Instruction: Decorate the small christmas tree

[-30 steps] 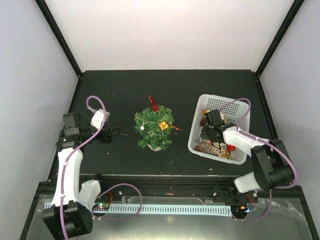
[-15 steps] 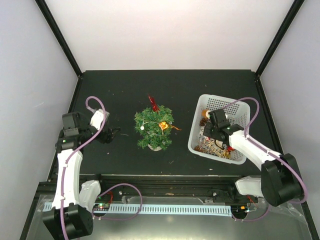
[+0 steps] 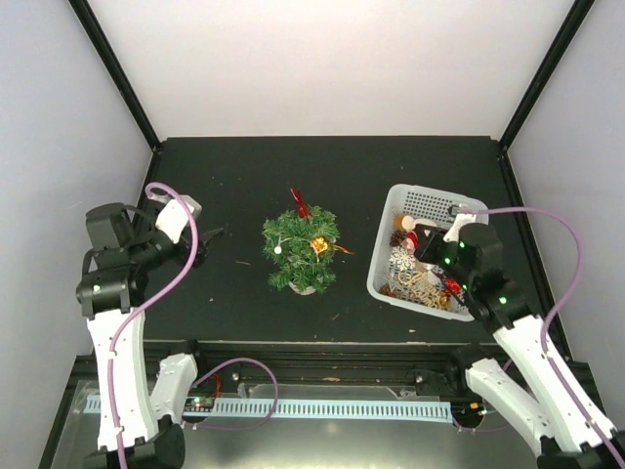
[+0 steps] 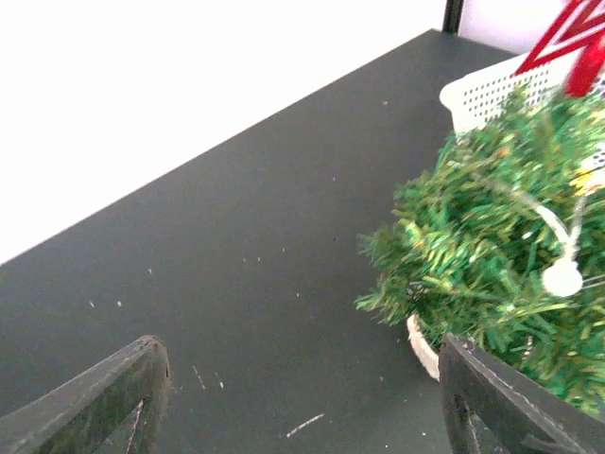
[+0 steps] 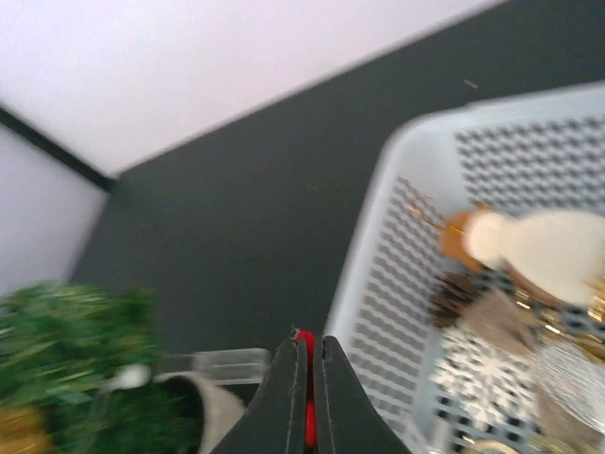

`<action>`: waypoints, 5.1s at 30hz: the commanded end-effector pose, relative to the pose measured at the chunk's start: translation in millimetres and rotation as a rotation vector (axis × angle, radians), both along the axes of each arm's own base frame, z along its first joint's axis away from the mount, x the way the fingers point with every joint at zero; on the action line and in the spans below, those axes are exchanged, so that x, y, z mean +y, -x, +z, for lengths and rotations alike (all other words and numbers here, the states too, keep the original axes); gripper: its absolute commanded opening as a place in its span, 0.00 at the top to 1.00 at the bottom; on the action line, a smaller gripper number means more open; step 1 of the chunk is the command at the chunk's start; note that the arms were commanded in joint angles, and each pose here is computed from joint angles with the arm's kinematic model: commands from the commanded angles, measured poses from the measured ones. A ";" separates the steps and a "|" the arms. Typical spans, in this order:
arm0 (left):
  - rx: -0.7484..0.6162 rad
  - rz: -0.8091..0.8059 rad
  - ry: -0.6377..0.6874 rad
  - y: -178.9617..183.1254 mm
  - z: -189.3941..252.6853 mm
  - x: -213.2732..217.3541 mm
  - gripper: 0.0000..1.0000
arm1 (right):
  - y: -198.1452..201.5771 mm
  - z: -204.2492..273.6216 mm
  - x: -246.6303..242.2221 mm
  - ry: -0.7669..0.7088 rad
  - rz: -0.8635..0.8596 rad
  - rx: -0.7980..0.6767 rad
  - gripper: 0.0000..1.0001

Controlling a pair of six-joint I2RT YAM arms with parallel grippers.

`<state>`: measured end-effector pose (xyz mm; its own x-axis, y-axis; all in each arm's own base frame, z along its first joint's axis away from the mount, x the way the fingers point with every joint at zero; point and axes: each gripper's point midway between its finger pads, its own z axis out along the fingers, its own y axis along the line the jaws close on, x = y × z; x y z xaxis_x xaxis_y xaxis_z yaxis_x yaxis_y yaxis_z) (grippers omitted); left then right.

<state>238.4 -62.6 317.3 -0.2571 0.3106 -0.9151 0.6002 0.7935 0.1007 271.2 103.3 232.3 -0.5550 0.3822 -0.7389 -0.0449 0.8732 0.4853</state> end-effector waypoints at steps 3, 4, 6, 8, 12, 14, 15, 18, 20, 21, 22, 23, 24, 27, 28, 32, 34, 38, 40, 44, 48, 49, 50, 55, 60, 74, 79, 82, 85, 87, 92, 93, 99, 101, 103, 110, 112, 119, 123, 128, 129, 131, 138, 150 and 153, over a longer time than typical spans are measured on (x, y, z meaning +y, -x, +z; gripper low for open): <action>-0.083 -0.146 -0.017 49.5 41.0 -26.9 0.21 | 41.4 79.6 47.8 -0.117 0.331 -0.243 0.99; -0.097 -0.169 -0.013 57.5 46.9 -31.6 0.21 | 49.9 89.4 53.8 -0.118 0.379 -0.283 0.99; -0.117 -0.212 0.003 71.7 57.6 -40.3 0.21 | 64.9 103.1 62.0 -0.121 0.446 -0.343 0.99; -0.139 -0.248 0.018 84.8 70.7 -47.8 0.20 | 78.1 113.4 71.0 -0.121 0.514 -0.380 0.99; -0.165 -0.306 0.051 107.7 93.6 -60.0 0.19 | 102.8 130.7 93.4 -0.115 0.646 -0.438 0.99; -0.181 -0.341 0.064 118.4 102.2 -66.0 0.18 | 114.8 140.9 106.1 -0.107 0.701 -0.477 0.99; -0.186 -0.354 0.071 123.1 106.0 -68.3 0.18 | 120.9 143.2 117.7 -0.103 0.745 -0.480 0.99; -0.185 -0.410 0.100 138.7 112.7 -76.7 0.16 | 134.1 144.1 155.3 -0.038 0.851 -0.450 0.99; -0.179 -0.459 0.125 152.0 115.6 -83.3 0.15 | 144.7 140.7 184.4 0.021 0.913 -0.425 0.99; -0.176 -0.481 0.139 157.7 116.7 -86.1 0.14 | 152.4 139.7 198.1 0.040 0.946 -0.414 0.99; -0.174 -0.500 0.152 163.1 117.4 -88.6 0.14 | 155.0 138.2 209.0 0.057 0.965 -0.398 0.99; -0.176 -0.517 0.162 167.9 117.4 -90.7 0.14 | 158.3 139.2 218.0 0.062 0.986 -0.388 0.99; -0.171 -0.527 0.176 171.5 116.8 -92.3 0.13 | 161.1 139.8 226.4 0.061 1.005 -0.382 0.99; -0.171 -0.543 0.185 176.4 110.7 -94.2 0.12 | 176.0 150.9 244.7 0.021 1.072 -0.403 0.99; -0.170 -0.545 0.186 177.4 108.4 -94.6 0.11 | 179.6 154.3 248.4 0.009 1.086 -0.407 0.99; -0.143 -0.562 0.207 177.8 98.4 -95.3 0.10 | 192.1 167.8 259.2 -0.051 1.138 -0.409 0.99; -0.129 -0.567 0.212 175.9 92.4 -95.0 0.11 | 200.0 174.9 263.8 -0.101 1.169 -0.409 0.99; -0.105 -0.582 0.227 173.2 84.2 -94.9 0.14 | 215.2 181.9 274.0 -0.162 1.231 -0.405 0.99; -0.098 -0.590 0.231 172.7 82.0 -95.1 0.16 | 220.2 182.3 278.2 -0.173 1.248 -0.400 0.99; -0.080 -0.614 0.258 173.0 80.6 -96.3 0.22 | 225.7 181.2 285.7 -0.187 1.272 -0.392 0.99; -0.050 -0.655 0.302 176.1 80.5 -98.9 0.28 | 228.0 180.1 291.7 -0.185 1.281 -0.389 0.99; -0.040 -0.675 0.313 178.3 80.1 -100.1 0.29 | 228.0 180.6 292.7 -0.183 1.282 -0.390 0.99; -0.024 -0.690 0.323 178.8 79.4 -100.9 0.30 | 228.1 180.1 293.6 -0.180 1.282 -0.388 0.99; 0.062 -0.764 0.349 182.7 69.6 -105.4 0.37 | 226.5 177.1 295.6 -0.176 1.271 -0.384 0.99; 0.103 -0.764 0.338 181.6 57.7 -106.8 0.37 | 227.9 174.3 292.9 -0.187 1.263 -0.383 0.99; 0.166 -0.773 0.346 174.9 49.5 -108.8 0.42 | 233.1 171.9 300.5 -0.181 1.291 -0.376 0.99; 0.184 -0.773 0.349 171.6 49.1 -109.6 0.47 | 233.3 173.1 301.7 -0.185 1.289 -0.373 0.99; 0.195 -0.773 0.353 169.5 47.8 -109.9 0.50 | 233.6 168.2 304.4 -0.187 1.290 -0.362 0.99; 0.200 -0.778 0.356 170.2 46.7 -110.3 0.54 | 233.7 164.2 307.1 -0.189 1.289 -0.351 0.99; 0.204 -0.783 0.355 170.8 45.9 -110.7 0.58 | 233.4 162.5 308.5 -0.189 1.287 -0.349 0.99; 0.203 -0.783 0.354 171.1 46.0 -110.7 0.64 | 232.1 158.0 312.6 -0.177 1.286 -0.341 0.99; 0.201 -0.784 0.354 171.2 46.2 -110.7 0.64 | 231.3 155.5 313.7 -0.170 1.285 -0.337 0.99; 0.198 -0.763 0.345 168.8 42.6 -110.0 0.52 | 218.6 152.1 307.7 -0.134 1.212 -0.349 0.99; 0.199 -0.759 0.345 168.6 41.8 -110.0 0.44 | 216.3 152.2 304.0 -0.125 1.197 -0.354 0.99; 0.199 -0.755 0.344 168.4 41.4 -109.7 0.40 | 213.5 152.1 300.5 -0.115 1.180 -0.358 0.99; 0.195 -0.754 0.343 168.8 40.5 -109.6 0.42 | 201.5 144.6 290.3 -0.073 1.109 -0.363 0.99; 0.193 -0.756 0.344 169.1 40.3 -109.7 0.44 | 200.2 141.2 290.0 -0.069 1.102 -0.359 0.99; 0.187 -0.776 0.350 173.2 41.8 -110.2 0.48 | 187.8 133.7 284.3 -0.028 1.033 -0.363 0.99; 0.191 -0.782 0.355 174.2 41.3 -110.5 0.47 | 183.7 130.7 284.8 -0.002 1.019 -0.367 0.99; 0.202 -0.777 0.360 170.2 37.5 -110.8 0.42 | 190.3 133.6 294.6 -0.025 1.064 -0.363 0.99; 0.204 -0.774 0.360 169.2 36.7 -110.7 0.40 | 194.3 135.4 297.2 -0.038 1.087 -0.364 0.99; 0.210 -0.772 0.362 168.0 35.9 -110.8 0.38 | 199.6 139.8 301.0 -0.060 1.116 -0.368 0.99; 0.218 -0.775 0.367 164.3 36.2 -111.4 0.33 | 211.2 146.8 310.6 -0.109 1.183 -0.373 0.99; 0.228 -0.796 0.388 164.5 40.9 -112.9 0.44 | 218.4 164.4 313.8 -0.169 1.214 -0.396 0.99; 0.217 -0.807 0.393 168.3 42.6 -113.0 0.48 | 219.0 166.2 312.4 -0.178 1.214 -0.397 0.99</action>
<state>75.2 -174.5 350.0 -0.3232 0.1670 -0.9315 0.9448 0.1122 -0.3077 57.9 416.5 366.2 -0.3778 -0.1757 -0.9091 -0.9224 0.1568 0.3530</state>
